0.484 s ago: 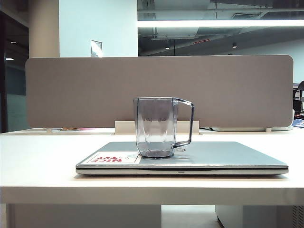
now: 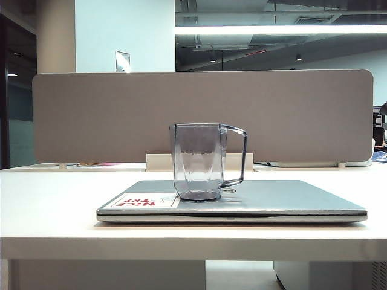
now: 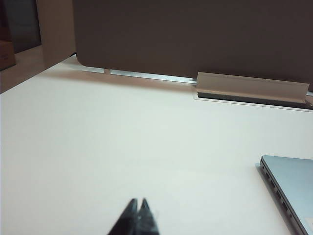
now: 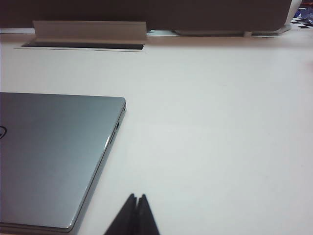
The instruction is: Pick up the water cup and place it on the side of the laptop away from you.
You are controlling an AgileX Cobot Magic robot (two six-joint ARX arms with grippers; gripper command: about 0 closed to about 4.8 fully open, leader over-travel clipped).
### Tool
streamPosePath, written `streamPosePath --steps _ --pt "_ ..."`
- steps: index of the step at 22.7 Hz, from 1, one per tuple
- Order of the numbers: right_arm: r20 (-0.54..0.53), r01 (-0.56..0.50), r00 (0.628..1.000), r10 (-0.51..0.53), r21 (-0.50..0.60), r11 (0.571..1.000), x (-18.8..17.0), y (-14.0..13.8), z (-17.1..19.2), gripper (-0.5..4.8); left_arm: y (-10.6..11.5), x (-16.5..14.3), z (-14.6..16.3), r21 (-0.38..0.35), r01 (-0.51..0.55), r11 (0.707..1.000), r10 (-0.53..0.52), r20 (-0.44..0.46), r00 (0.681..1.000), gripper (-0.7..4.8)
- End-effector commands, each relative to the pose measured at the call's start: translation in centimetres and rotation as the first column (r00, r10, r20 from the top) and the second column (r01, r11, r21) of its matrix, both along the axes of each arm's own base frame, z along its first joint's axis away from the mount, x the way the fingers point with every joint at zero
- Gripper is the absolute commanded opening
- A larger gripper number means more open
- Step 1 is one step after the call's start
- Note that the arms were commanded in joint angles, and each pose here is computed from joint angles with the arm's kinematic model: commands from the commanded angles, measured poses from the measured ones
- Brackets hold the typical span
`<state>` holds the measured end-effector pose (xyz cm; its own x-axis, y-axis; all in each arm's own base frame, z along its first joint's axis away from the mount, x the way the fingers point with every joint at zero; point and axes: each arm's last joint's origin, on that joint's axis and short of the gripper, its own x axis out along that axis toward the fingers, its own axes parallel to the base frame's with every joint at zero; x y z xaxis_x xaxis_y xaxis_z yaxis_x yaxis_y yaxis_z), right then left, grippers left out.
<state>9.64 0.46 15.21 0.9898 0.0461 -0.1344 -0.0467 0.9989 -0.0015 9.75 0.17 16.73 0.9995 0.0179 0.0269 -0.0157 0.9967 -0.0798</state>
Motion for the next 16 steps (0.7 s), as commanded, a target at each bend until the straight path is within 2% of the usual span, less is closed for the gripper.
streamPosePath --steps 1,9,11,16 --pt "0.013 0.003 1.0 -0.003 -0.003 1.0 0.04 -0.01 -0.02 -0.08 0.0 -0.02 0.23 0.001 0.002 1.0 -0.002 0.016 1.0 -0.05" --pt "-0.003 -0.027 1.0 0.028 0.024 0.999 0.02 0.09 -0.16 -0.05 0.0 -0.02 0.23 0.0 0.002 1.0 -0.002 0.016 1.0 -0.05" --pt "-0.007 -0.029 1.0 0.03 0.12 0.992 0.02 0.14 -0.15 -0.04 -0.06 -0.02 0.23 -0.025 0.023 0.999 -0.023 0.016 1.0 -0.06" --pt "0.084 -0.224 0.974 0.212 0.167 0.96 -0.01 0.69 0.76 -0.05 -0.52 -0.05 0.15 -0.03 0.182 0.983 -0.181 0.007 0.983 -0.06"
